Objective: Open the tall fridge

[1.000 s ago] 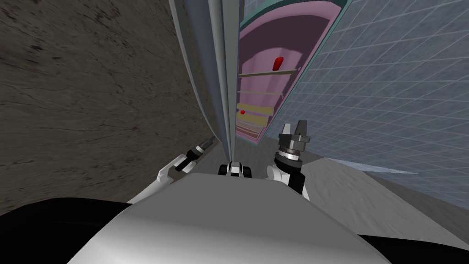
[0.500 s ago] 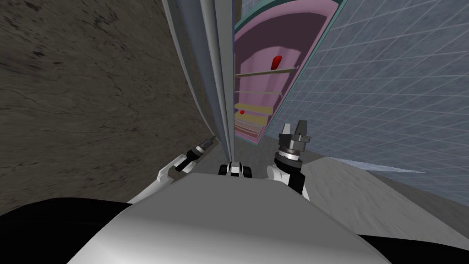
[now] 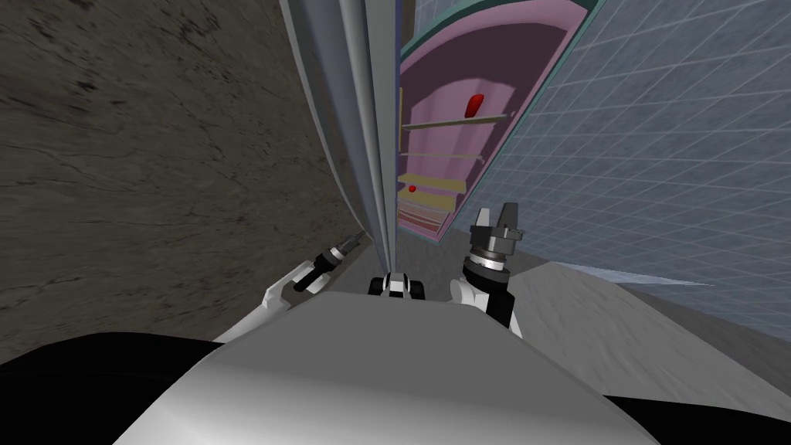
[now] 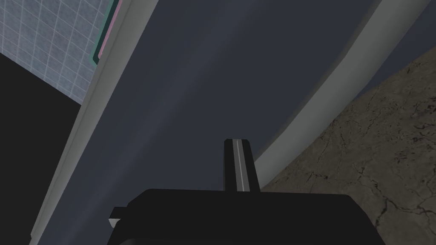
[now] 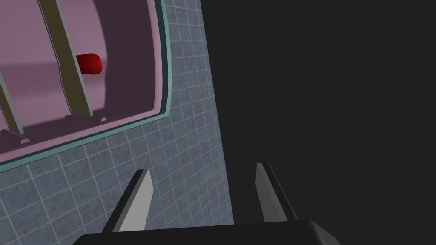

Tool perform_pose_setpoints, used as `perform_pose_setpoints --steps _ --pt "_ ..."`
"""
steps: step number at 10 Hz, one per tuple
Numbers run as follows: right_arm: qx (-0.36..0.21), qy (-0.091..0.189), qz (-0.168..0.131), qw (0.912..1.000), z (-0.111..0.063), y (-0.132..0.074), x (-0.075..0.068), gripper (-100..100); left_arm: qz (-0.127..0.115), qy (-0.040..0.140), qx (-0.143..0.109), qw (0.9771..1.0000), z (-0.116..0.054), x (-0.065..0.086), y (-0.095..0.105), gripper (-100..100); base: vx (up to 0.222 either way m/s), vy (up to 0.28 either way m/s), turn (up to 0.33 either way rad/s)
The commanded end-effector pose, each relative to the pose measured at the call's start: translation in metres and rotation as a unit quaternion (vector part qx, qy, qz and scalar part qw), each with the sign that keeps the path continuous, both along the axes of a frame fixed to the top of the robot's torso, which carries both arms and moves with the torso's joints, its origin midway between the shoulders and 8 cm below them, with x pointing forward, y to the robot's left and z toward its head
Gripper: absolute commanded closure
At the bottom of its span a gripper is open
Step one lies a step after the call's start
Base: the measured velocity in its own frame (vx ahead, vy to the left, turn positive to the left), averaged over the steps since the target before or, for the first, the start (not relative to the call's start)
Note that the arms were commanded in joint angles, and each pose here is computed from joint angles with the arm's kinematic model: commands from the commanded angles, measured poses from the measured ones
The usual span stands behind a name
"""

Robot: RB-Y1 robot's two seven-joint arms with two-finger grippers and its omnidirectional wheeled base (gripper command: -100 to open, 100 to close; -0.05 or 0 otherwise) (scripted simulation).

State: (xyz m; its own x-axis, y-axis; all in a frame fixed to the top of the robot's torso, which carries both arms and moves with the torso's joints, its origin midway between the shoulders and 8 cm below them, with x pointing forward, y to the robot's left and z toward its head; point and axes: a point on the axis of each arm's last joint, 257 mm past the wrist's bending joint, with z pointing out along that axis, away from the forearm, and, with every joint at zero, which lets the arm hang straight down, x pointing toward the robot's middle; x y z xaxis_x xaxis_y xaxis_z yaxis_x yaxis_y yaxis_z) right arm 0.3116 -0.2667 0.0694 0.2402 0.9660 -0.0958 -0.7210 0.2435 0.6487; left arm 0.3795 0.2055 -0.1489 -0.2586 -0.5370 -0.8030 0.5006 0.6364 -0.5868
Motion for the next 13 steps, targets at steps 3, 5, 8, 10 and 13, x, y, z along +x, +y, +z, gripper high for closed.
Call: perform_pose_setpoints --steps 3,5,8,10,13 --pt "0.000 0.000 0.000 1.0000 0.000 0.000 0.000 0 -0.007 -0.001 -0.001 1.0000 0.000 -0.002 -0.004 100 -0.001 0.018 0.005" --pt "0.000 0.000 0.000 1.0000 0.000 0.000 0.000 0 -0.007 -0.001 -0.001 1.0000 0.000 -0.002 -0.004 100 0.002 -0.024 0.003" --pt "0.000 0.000 0.000 1.0000 0.000 0.000 0.000 0 -0.007 -0.001 -0.001 1.0000 0.000 -0.002 -0.004 100 -0.002 0.027 -0.004" --pt "0.000 0.000 0.000 1.0000 0.000 0.000 0.000 0 -0.023 -0.002 -0.001 0.9997 0.001 -0.009 -0.012 100 -0.010 0.152 -0.031" --pt "0.000 0.000 0.000 1.0000 0.000 0.000 0.000 0 -0.031 -0.002 -0.001 0.9995 0.001 -0.012 -0.015 100 -0.008 0.163 -0.036"
